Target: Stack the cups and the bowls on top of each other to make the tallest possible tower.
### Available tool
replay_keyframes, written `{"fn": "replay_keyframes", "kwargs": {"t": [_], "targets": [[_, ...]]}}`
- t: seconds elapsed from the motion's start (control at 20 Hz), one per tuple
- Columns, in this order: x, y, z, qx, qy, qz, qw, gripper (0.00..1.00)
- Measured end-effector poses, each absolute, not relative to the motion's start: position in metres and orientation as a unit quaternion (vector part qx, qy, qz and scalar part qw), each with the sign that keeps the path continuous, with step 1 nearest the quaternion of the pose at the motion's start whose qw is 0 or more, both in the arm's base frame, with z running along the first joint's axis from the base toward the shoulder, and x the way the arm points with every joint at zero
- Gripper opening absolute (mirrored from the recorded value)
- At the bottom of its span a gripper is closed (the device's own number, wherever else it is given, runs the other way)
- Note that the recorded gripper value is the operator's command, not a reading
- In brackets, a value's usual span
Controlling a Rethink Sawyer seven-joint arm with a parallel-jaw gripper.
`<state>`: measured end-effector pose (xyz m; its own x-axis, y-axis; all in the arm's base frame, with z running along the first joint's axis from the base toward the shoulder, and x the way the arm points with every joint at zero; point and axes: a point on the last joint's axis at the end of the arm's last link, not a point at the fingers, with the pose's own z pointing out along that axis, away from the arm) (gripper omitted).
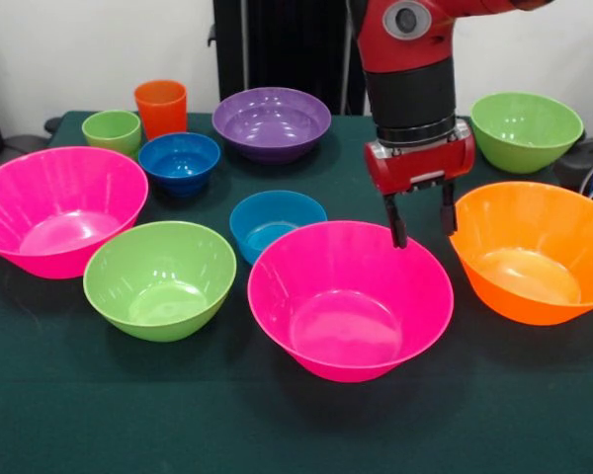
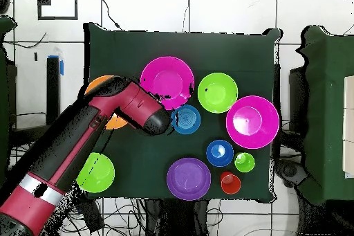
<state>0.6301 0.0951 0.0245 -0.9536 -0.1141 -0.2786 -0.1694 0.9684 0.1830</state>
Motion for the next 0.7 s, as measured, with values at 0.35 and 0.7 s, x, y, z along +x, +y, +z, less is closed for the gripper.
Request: {"fn": "replay_keyframes", "kwargs": {"t": [0.35,0.7], "targets": [[0.621,0.107,0.029,-0.067,0.984,0.1,0.131,1.0],[0.605,0.118,0.056,-0.07,0.984,0.091,0.136,1.0]]}}
